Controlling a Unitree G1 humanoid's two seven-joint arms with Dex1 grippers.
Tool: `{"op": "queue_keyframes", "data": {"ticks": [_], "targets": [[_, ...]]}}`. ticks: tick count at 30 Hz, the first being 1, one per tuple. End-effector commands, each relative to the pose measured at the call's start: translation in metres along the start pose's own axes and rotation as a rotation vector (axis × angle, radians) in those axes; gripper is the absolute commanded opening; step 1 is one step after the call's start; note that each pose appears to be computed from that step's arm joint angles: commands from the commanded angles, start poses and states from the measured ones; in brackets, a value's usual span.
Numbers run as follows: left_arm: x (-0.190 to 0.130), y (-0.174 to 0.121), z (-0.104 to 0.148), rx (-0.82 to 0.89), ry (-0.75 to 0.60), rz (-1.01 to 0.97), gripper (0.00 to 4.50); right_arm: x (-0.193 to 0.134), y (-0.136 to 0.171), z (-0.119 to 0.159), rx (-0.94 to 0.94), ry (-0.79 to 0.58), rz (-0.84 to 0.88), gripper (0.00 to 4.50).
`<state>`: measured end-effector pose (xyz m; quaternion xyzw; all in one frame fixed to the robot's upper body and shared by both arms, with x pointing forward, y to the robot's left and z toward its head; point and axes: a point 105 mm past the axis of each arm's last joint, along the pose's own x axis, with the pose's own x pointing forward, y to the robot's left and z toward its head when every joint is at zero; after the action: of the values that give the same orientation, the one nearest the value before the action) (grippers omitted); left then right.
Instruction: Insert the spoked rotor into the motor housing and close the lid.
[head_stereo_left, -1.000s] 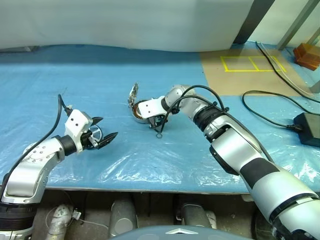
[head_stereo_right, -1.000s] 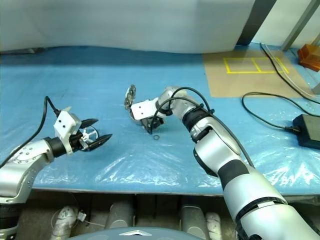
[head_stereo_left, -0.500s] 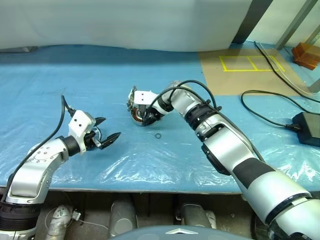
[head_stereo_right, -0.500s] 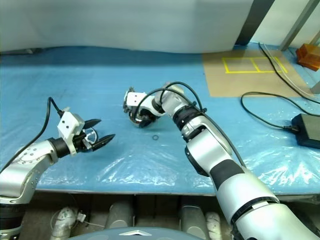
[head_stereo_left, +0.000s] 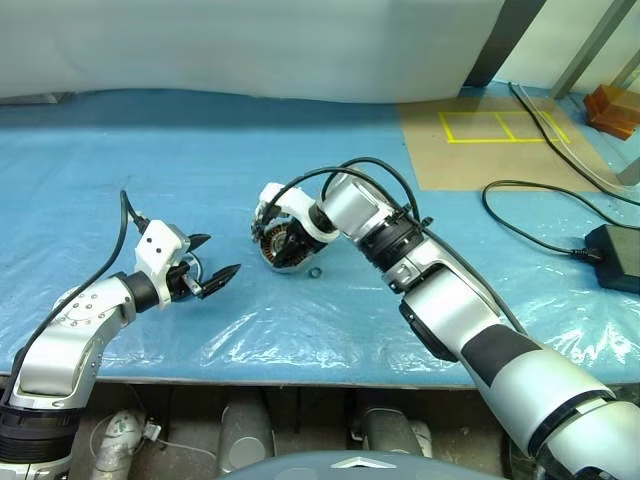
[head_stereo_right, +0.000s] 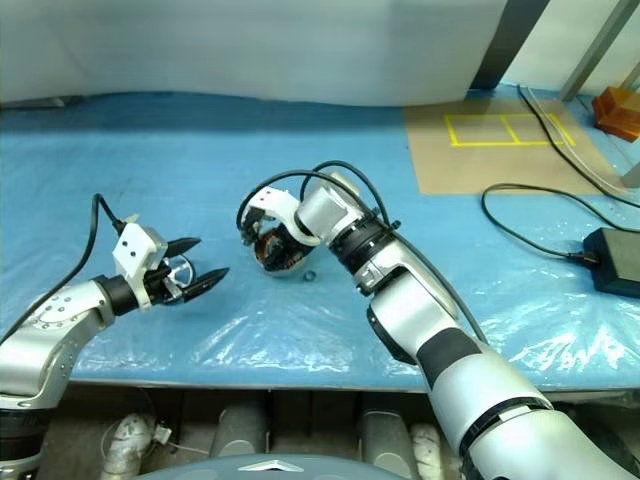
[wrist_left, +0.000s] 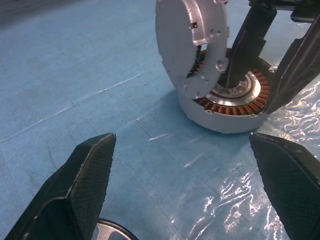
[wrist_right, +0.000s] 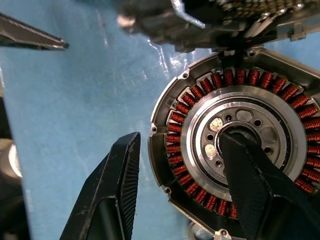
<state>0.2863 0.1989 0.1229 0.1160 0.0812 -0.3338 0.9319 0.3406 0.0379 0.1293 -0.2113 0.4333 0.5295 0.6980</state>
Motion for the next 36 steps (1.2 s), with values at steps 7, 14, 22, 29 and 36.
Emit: {"op": "queue_keyframes", "data": {"ticks": [7,14,22,29,36], "targets": [[-0.008,0.004,0.011,0.031,-0.036,0.041,4.50,0.016,0.012,0.029,0.267,-0.087,-0.012,2.54],[-0.015,0.006,0.010,0.026,-0.030,0.052,4.50,0.017,0.022,0.050,0.410,-0.173,0.027,2.54],[-0.007,0.000,0.013,0.019,-0.039,0.016,4.50,0.005,0.047,0.074,0.442,-0.214,0.136,2.54],[-0.005,0.001,0.015,0.024,-0.039,0.005,4.50,-0.015,0.062,0.084,0.392,-0.232,0.235,2.54],[-0.006,-0.001,0.016,0.026,-0.035,-0.011,4.50,-0.062,0.071,0.066,-0.028,-0.338,0.390,2.54]]}}
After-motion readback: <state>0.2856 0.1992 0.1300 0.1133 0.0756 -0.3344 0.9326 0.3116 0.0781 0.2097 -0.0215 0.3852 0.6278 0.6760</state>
